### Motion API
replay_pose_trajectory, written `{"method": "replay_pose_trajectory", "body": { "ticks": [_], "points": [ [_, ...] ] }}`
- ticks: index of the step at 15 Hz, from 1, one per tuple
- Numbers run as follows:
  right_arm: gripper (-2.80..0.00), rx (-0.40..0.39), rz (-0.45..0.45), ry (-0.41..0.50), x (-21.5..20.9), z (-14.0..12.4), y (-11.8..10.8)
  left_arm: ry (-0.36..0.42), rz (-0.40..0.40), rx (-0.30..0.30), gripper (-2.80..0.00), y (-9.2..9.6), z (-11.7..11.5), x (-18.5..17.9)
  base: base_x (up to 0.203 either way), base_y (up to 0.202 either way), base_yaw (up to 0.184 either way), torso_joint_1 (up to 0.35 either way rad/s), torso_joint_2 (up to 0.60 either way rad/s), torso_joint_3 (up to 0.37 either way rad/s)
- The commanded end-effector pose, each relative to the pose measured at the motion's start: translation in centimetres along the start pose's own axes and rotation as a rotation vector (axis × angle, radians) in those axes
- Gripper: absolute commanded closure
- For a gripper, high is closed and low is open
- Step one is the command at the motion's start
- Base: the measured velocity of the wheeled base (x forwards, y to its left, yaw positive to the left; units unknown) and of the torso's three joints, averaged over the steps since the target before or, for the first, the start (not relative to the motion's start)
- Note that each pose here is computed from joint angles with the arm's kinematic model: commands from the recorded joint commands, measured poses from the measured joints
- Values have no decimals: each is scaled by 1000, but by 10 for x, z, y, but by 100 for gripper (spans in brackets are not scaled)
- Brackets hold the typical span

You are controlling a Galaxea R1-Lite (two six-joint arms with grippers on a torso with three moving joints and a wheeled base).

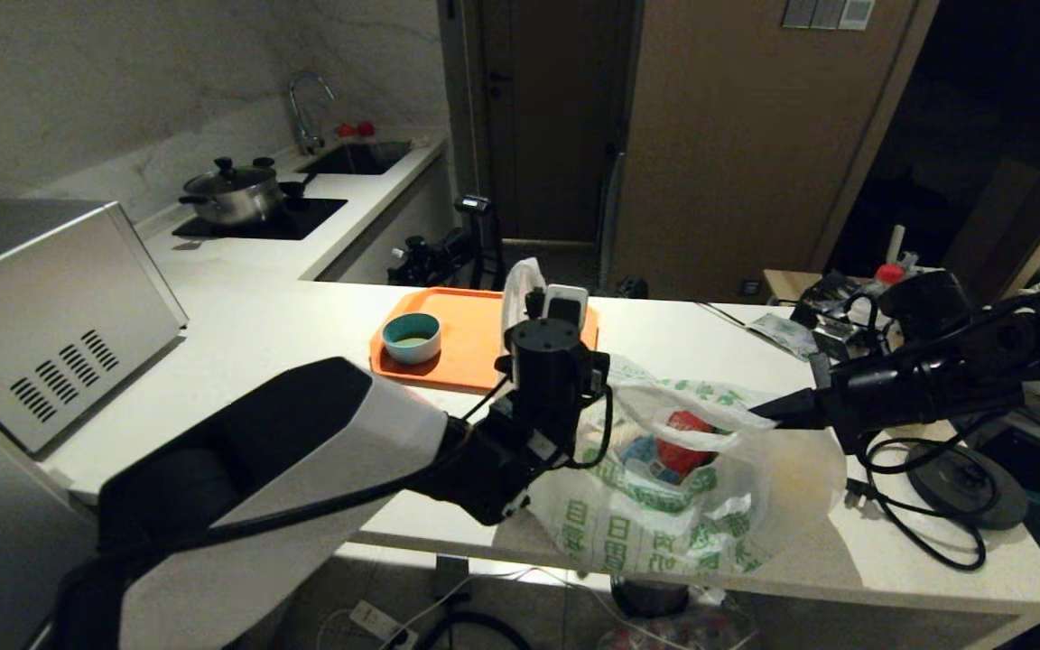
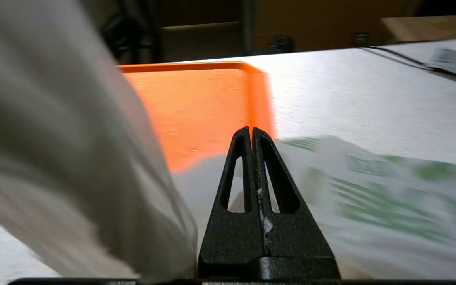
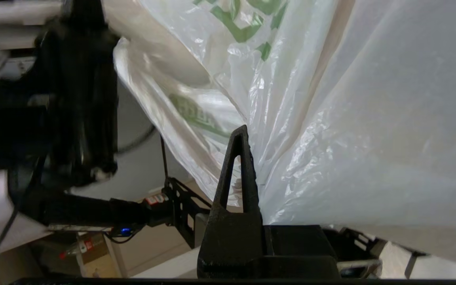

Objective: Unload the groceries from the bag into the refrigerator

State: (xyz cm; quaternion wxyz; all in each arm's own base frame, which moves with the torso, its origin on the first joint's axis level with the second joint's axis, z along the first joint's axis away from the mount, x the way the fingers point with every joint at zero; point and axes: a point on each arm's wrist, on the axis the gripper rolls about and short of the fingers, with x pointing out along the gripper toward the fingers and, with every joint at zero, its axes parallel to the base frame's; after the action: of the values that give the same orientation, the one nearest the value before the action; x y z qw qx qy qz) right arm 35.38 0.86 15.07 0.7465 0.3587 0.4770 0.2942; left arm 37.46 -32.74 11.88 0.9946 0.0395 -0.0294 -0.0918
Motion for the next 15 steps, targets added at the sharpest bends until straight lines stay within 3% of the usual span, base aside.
{"method": "replay_pose_trajectory", "body": {
  "ticks": [1,5,7,15],
  "points": [
    [0,-9,11,-10,-2,1,1,6,27,6,0,12,-3,5,0,0,0,0,0,0],
    [0,-17,15,-22,-3,4,0,61,-46,46,0,27,-8,-15,0,0,0,0,0,0],
    [0,-22,19,-31,-4,5,1,67,-97,52,0,26,-10,-32,0,0,0,0,0,0],
    [0,-32,22,-50,-7,11,2,6,-240,19,0,-35,4,-95,0,0,0,0,0,0]
  ]
}}
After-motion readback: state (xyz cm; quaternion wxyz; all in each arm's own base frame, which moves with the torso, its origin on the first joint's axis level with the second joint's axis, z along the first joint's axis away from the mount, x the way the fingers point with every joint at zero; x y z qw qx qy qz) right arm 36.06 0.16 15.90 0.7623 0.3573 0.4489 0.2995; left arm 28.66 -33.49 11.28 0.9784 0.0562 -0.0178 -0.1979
